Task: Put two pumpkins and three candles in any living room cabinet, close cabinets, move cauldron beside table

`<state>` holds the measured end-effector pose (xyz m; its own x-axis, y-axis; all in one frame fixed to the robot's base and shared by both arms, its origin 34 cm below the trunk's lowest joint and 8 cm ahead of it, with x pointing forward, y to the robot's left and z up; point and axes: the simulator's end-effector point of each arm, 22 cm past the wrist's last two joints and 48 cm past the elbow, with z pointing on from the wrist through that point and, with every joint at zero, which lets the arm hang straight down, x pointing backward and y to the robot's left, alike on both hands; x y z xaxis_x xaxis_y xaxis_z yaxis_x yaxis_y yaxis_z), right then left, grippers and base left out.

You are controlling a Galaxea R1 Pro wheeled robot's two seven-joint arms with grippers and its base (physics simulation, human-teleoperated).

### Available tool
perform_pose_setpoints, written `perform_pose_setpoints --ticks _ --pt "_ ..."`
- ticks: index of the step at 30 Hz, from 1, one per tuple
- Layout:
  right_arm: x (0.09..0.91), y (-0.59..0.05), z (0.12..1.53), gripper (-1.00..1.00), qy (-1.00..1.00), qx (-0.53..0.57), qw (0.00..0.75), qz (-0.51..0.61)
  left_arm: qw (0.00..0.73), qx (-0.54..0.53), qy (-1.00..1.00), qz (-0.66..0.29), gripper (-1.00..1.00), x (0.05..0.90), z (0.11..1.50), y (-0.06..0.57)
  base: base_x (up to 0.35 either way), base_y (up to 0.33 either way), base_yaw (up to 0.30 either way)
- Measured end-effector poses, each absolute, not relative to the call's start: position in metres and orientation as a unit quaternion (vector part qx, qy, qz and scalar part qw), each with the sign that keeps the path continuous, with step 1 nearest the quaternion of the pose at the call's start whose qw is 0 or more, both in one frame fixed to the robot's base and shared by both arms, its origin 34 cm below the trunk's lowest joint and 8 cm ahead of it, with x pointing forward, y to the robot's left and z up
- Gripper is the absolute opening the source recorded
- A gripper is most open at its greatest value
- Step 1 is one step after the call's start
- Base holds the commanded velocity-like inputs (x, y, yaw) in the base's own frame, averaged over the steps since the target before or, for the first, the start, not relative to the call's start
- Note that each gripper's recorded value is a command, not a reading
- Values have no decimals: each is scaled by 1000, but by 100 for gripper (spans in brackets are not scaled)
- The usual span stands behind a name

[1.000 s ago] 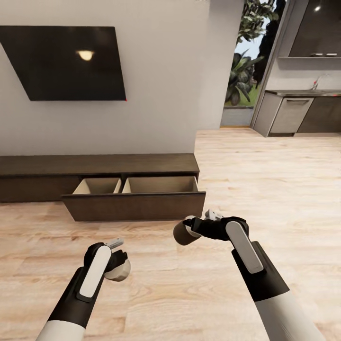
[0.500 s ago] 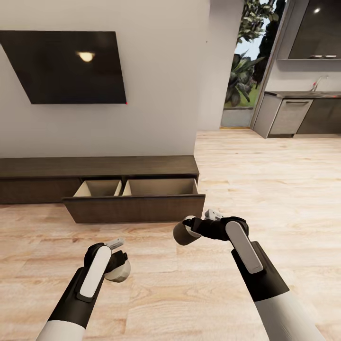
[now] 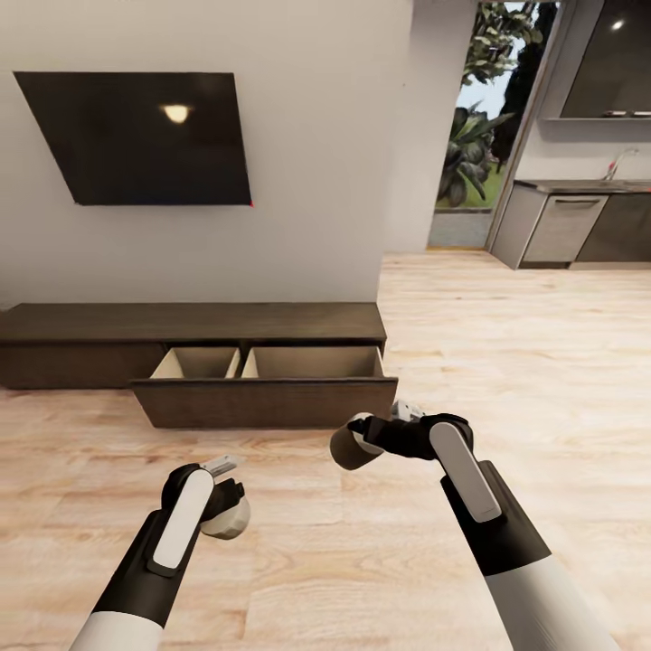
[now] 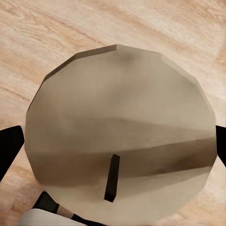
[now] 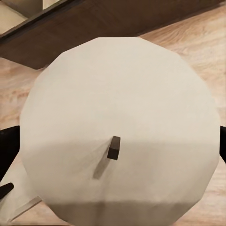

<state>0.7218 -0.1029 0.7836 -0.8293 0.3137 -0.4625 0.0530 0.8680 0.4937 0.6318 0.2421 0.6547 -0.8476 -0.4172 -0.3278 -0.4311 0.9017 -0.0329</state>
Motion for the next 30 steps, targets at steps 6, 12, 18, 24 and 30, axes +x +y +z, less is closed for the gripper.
perform_pose_setpoints --ticks 6,12,18,24,30 --pt "711 -101 789 -100 938 67 255 225 168 -221 960 24 -100 633 668 247 0 0 233" --pt "708 -121 790 -100 950 70 245 180 169 -217 961 25 -100 634 679 244 0 0 251" --pt "701 -130 776 -100 959 82 218 162 168 -213 962 25 -100 634 689 241 0 0 157" --pt "688 -139 751 -100 968 98 180 144 165 -194 967 24 -100 633 697 230 0 0 10" --pt "669 -166 690 -100 968 179 139 105 141 -149 978 40 -100 619 685 212 0 0 -67"
